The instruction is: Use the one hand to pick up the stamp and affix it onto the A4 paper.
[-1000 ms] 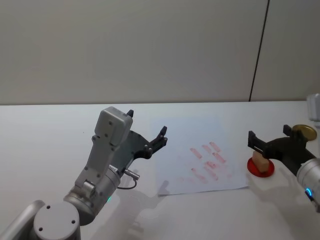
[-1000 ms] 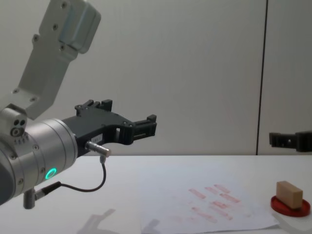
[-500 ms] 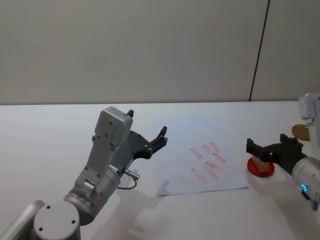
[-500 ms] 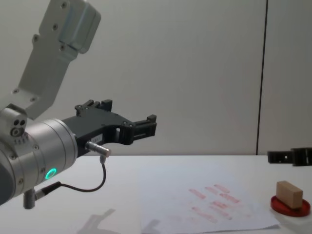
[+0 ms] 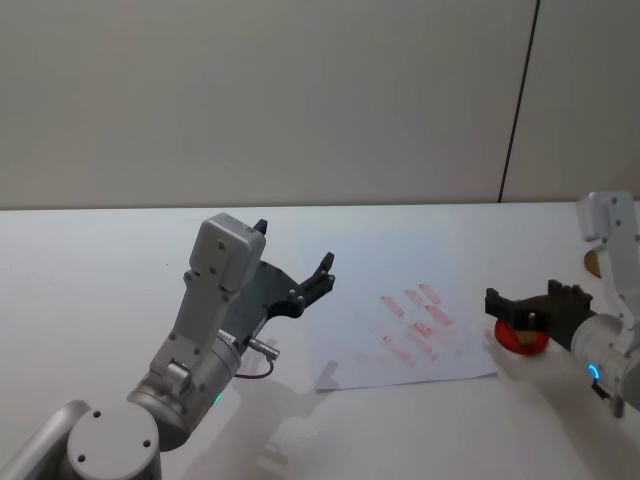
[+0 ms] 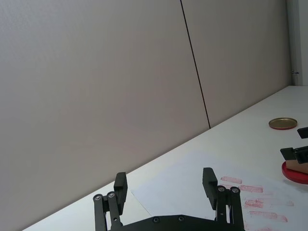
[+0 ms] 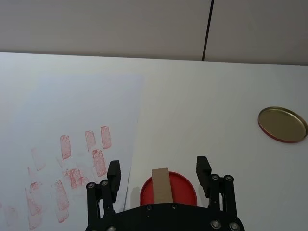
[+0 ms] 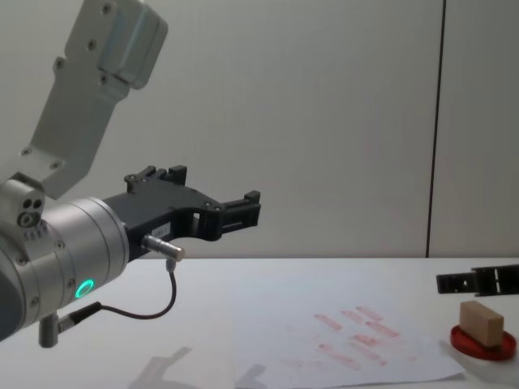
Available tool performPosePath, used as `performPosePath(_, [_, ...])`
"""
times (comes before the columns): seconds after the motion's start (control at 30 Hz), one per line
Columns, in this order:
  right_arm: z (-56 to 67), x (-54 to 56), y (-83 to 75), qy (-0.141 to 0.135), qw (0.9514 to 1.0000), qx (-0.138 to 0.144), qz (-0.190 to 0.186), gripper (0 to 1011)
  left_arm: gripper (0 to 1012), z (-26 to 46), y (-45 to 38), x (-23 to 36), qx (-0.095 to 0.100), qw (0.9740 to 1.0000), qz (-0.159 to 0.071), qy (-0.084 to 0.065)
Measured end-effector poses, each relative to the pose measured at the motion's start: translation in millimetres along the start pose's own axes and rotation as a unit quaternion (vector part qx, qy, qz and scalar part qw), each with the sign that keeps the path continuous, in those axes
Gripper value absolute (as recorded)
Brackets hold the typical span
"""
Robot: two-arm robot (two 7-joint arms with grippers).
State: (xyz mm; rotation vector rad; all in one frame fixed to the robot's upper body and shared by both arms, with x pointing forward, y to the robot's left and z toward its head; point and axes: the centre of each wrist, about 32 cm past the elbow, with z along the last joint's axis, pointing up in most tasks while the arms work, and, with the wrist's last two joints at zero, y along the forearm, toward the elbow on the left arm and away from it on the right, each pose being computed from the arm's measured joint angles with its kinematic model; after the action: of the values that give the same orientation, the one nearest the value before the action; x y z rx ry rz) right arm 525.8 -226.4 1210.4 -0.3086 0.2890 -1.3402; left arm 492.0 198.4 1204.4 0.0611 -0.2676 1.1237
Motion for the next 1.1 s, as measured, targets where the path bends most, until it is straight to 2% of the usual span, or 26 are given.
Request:
performPosePath(0.2, [-0.9,-0.1,5.8,-0.002,0.9999,-0.014,-0.001,865,993,0.0,0.0,0.0,0.0,1.0,0.0,0.0])
performPosePath(0.43, [-2.5,-0.8,11.8,-0.008,0.9995,-0.032,-0.005,645,993,0.0,0.0,0.0,0.0,1.0,0.0,0.0])
performPosePath(0.53, [-2.6,-1.1,12.9,-0.01,0.9993,-0.034,-0.006,589,993,0.0,0.0,0.0,0.0,1.0,0.0,0.0])
performPosePath(0.6, [-2.8,-1.6,13.8,-0.012,0.9992,-0.037,-0.007,476,993,0.0,0.0,0.0,0.0,1.0,0.0,0.0])
performPosePath(0.63, [-2.8,-2.0,14.1,-0.013,0.9992,-0.038,-0.008,476,993,0.0,0.0,0.0,0.0,1.0,0.0,0.0])
performPosePath(0.73, [-2.9,-2.6,14.4,-0.016,0.9991,-0.039,-0.009,346,993,0.0,0.0,0.0,0.0,1.0,0.0,0.0])
performPosePath(0.9, [-2.8,-3.2,14.3,-0.02,0.9989,-0.041,-0.013,220,993,0.0,0.0,0.0,0.0,1.0,0.0,0.0])
performPosePath(1.1, [-3.4,-3.9,13.9,-0.023,0.9986,-0.044,-0.018,212,993,0.0,0.0,0.0,0.0,1.0,0.0,0.0])
